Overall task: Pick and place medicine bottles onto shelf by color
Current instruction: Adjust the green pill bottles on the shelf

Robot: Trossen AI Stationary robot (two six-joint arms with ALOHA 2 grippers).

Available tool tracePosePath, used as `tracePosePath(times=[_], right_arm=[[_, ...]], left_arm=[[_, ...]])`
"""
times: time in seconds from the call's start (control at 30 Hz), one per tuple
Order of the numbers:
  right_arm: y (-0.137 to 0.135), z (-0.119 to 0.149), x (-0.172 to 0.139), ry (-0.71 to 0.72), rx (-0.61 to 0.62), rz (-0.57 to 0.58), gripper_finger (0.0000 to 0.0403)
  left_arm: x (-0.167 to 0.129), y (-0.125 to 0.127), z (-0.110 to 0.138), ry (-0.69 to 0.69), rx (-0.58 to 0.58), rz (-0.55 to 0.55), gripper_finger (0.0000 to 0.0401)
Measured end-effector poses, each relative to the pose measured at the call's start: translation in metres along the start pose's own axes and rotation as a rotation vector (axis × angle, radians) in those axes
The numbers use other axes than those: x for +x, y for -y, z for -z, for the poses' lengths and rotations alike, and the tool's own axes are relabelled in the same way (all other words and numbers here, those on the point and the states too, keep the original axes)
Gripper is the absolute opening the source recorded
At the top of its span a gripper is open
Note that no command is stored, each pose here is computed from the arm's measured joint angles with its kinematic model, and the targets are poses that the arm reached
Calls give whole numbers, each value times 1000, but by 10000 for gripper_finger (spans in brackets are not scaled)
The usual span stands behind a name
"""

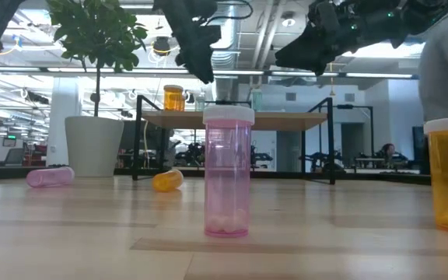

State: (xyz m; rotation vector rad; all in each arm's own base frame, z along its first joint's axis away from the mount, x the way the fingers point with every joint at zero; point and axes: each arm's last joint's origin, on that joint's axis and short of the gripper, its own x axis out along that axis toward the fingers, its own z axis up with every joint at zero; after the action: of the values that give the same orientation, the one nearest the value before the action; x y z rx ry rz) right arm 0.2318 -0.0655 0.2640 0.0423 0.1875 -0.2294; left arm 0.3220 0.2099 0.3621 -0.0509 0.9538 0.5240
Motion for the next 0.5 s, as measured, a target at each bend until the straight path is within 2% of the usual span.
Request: tracePosePath(times=[0.23,0.4,0.5], right_arm=[[1,-4,-8,8,-10,5,179],[2,-14,-29,33,-9,16,179],[1,-18,-39,45,-9,16,179]], left_arm=[[-5,43,-10,96,168,225,165],[-5,74,-14,143,269,230,171],[-1,88,-16,169,305,198,197]])
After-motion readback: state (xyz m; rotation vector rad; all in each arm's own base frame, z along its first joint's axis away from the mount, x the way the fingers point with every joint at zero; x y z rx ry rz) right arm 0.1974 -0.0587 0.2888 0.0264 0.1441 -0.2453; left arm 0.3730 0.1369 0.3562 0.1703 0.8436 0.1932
